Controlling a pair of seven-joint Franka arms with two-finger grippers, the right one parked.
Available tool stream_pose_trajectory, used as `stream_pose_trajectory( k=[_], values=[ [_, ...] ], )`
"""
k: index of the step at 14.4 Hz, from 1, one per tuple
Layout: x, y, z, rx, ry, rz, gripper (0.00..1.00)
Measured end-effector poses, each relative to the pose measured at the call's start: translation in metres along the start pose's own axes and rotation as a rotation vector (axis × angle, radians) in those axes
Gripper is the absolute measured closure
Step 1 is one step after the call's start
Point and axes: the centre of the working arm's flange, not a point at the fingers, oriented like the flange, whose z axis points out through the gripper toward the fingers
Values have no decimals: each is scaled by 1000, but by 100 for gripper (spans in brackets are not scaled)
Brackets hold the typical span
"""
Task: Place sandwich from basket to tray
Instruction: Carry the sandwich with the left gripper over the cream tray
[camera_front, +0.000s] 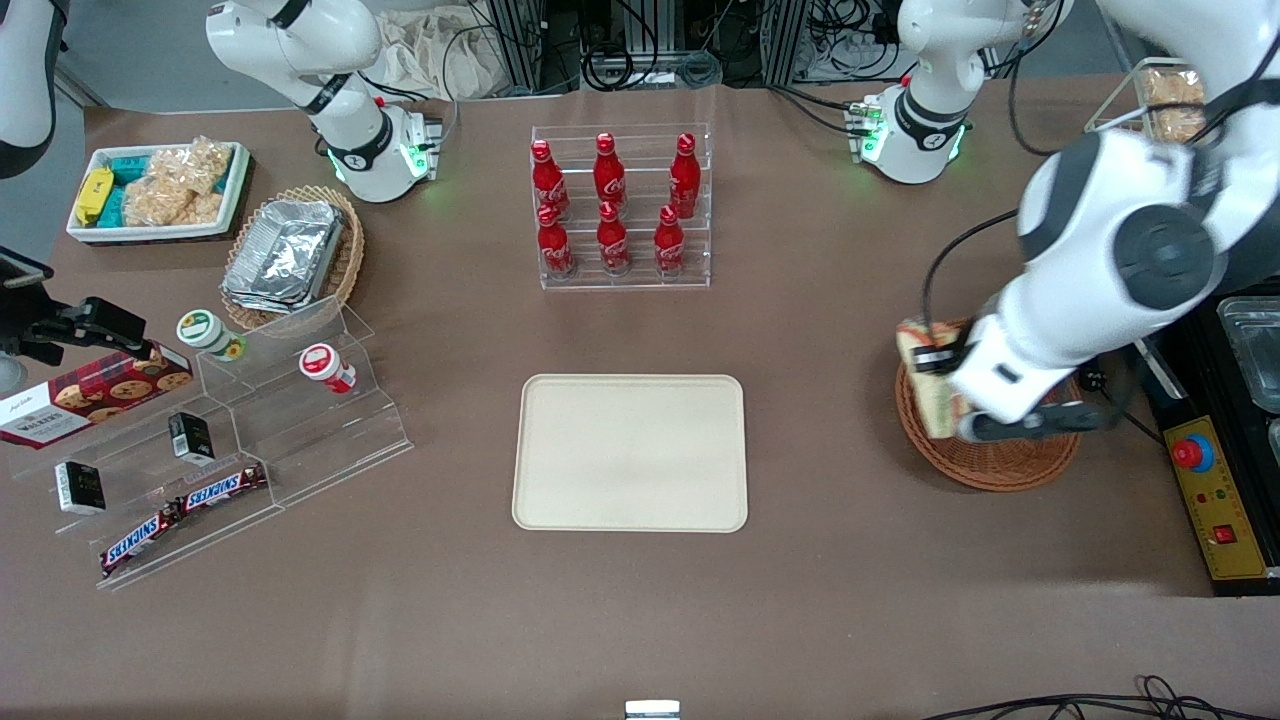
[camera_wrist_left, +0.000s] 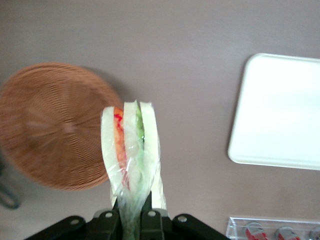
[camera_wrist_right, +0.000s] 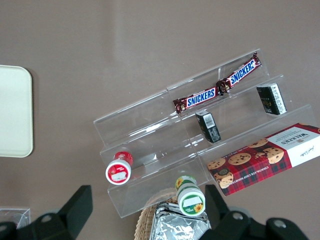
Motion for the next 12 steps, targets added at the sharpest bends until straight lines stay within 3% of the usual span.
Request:
stream_pose_trajectory(
  k=[2, 5, 8, 12],
  values=[
    [6, 44, 29, -39, 34, 68, 85],
    [6, 92, 78, -8, 54, 103, 85],
    [8, 134, 110, -5, 112, 88, 85],
    [11, 165, 137, -34, 99, 106, 85]
  ],
)
